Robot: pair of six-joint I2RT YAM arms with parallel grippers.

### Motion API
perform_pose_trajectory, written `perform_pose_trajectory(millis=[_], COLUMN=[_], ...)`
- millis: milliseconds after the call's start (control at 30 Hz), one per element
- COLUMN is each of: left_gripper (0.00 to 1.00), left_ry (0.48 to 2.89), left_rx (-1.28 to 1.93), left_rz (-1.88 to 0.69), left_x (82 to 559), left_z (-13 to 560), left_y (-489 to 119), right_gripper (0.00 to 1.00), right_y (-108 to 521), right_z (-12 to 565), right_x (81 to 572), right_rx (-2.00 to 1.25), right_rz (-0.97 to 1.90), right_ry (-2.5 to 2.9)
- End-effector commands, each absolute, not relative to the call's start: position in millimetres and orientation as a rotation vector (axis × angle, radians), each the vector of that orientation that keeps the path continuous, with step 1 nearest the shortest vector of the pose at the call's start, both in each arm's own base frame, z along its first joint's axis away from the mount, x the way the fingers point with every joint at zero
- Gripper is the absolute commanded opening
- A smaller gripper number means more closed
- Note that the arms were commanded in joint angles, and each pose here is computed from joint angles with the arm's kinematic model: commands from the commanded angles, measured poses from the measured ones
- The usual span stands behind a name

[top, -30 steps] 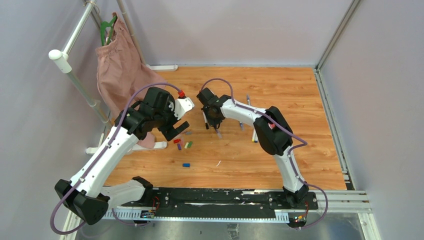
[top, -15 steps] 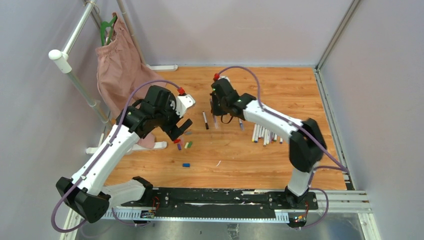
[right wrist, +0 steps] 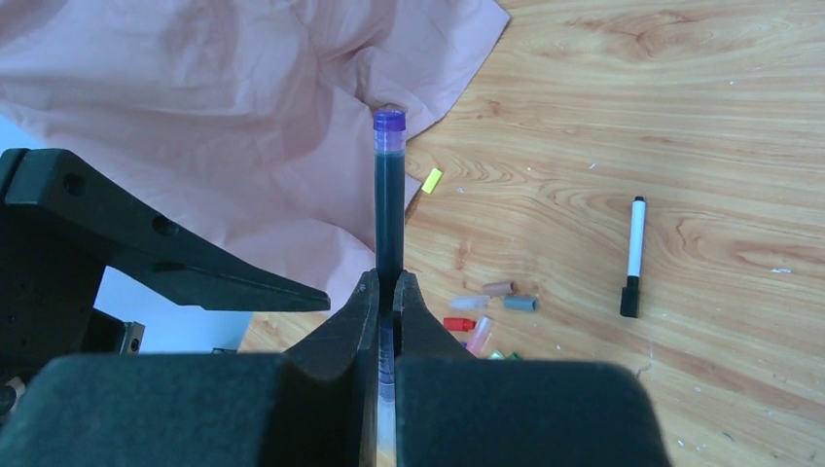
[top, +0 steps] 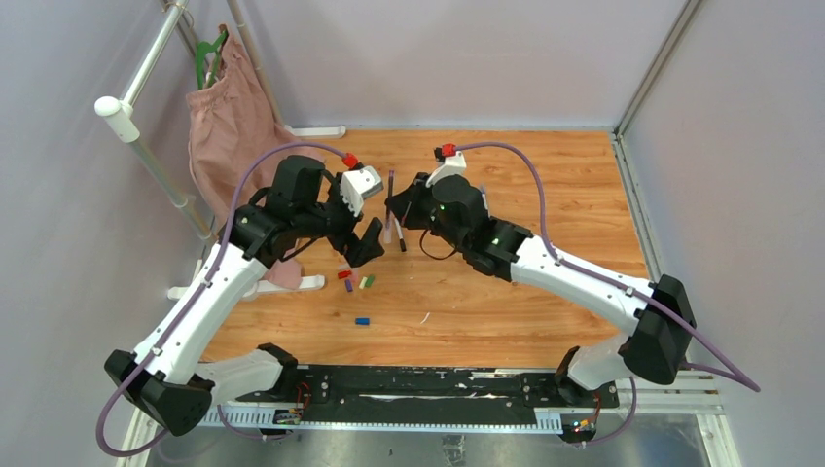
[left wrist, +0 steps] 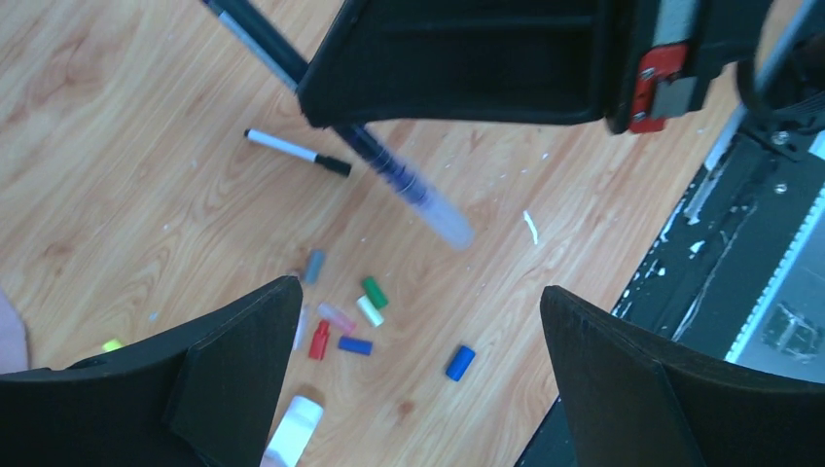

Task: Open the pen caps
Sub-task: Pick up the pen from the center of the board.

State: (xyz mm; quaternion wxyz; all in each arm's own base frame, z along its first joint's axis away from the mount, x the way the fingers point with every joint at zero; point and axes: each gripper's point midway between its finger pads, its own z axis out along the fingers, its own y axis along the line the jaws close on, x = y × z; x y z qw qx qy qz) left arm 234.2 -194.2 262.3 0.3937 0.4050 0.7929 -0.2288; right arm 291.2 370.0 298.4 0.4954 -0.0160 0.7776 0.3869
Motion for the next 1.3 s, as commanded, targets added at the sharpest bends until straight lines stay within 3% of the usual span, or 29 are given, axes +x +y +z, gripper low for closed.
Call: perform_pose_trajectory(millis=[0,400,600,767,900,1033,1100,1267], left_gripper=[0.98,0.73,0.54,0.47,0.31,0.0,0.0,0.0], left_ry=[1.929,1.987,1.996,2.014,2.01,2.011,2.013,1.974], left_rx=[1.029,0.92,0.895,0.909,0.933,0.978,1.031,1.242], left_rz=[-0.708,-0.593,-0.594,-0.61,-0.598,-0.496,-0.422,-0.186], left_x=[226,254,258,257,256,262,264,264], left_z=[283,270,267,259,256,247,237,204], left_y=[-209,-201,-200,-202,-201,-190,-181,-150], right_gripper=[0.0,0.0,0.0,0.0,0.0,0.2,0.34,0.51], right_y=[369,375,373,375,373,365,354,321], right_z=[332,340,340,341,338,333,329,323], right_x=[288,276,271,265,262,262,263,269], right_rx=[0.061,0.066,0.078,0.087,0.096,0.103,0.098,0.018], right_rz=[0.994,1.017,1.018,1.054,1.061,1.031,1.011,1.028], right_ry=[1.769,1.71,1.702,1.701,1.719,1.735,1.768,1.902])
